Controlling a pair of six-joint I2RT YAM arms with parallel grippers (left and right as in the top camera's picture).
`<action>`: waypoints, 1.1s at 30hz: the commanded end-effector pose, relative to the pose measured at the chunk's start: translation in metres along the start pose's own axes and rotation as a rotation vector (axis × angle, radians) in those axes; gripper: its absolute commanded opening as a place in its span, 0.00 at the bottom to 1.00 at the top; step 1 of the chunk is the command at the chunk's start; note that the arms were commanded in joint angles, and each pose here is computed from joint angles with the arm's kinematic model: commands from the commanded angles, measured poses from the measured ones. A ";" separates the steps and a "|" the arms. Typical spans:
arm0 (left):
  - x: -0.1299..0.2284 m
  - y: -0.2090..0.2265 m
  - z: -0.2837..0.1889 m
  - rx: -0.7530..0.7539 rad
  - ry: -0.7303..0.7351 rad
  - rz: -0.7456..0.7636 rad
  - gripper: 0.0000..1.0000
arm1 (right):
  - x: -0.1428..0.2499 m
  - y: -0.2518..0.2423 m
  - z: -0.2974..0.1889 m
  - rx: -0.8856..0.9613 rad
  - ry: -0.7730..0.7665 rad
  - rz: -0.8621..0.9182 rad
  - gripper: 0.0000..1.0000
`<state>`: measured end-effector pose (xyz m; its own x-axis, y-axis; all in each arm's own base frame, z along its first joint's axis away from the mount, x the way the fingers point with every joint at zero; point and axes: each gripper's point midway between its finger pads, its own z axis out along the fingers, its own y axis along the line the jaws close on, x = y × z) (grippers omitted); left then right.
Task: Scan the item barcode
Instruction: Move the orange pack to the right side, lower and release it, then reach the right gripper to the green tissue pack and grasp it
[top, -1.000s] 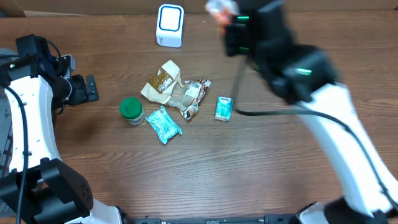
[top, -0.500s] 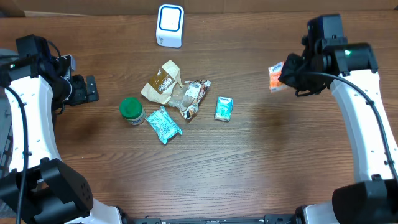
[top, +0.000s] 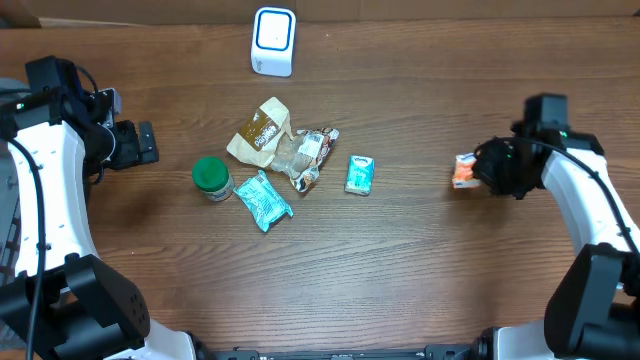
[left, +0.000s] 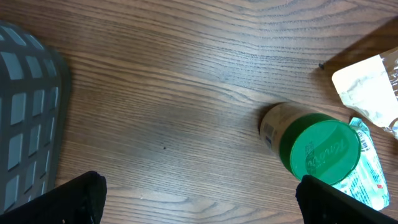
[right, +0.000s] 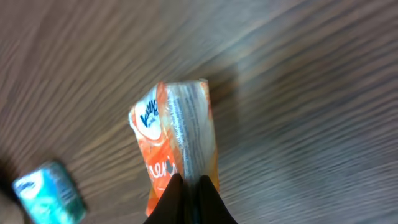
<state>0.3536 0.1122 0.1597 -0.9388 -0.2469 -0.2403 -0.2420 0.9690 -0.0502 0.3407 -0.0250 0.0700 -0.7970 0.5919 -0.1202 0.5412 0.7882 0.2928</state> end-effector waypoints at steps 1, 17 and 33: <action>0.000 -0.001 0.000 0.007 0.001 -0.006 1.00 | -0.002 -0.007 0.007 -0.026 -0.016 0.026 0.05; 0.000 -0.001 0.000 0.007 0.001 -0.006 1.00 | -0.003 -0.014 -0.005 0.007 0.000 0.038 0.73; 0.000 -0.001 0.000 0.007 0.001 -0.006 1.00 | 0.020 0.147 -0.107 -0.275 0.011 -0.266 1.00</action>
<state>0.3534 0.1122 0.1593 -0.9390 -0.2470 -0.2392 -0.2420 0.9690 -0.0503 0.3771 0.0457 0.2111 -0.8631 0.4408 -0.2465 0.3085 0.8466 0.4337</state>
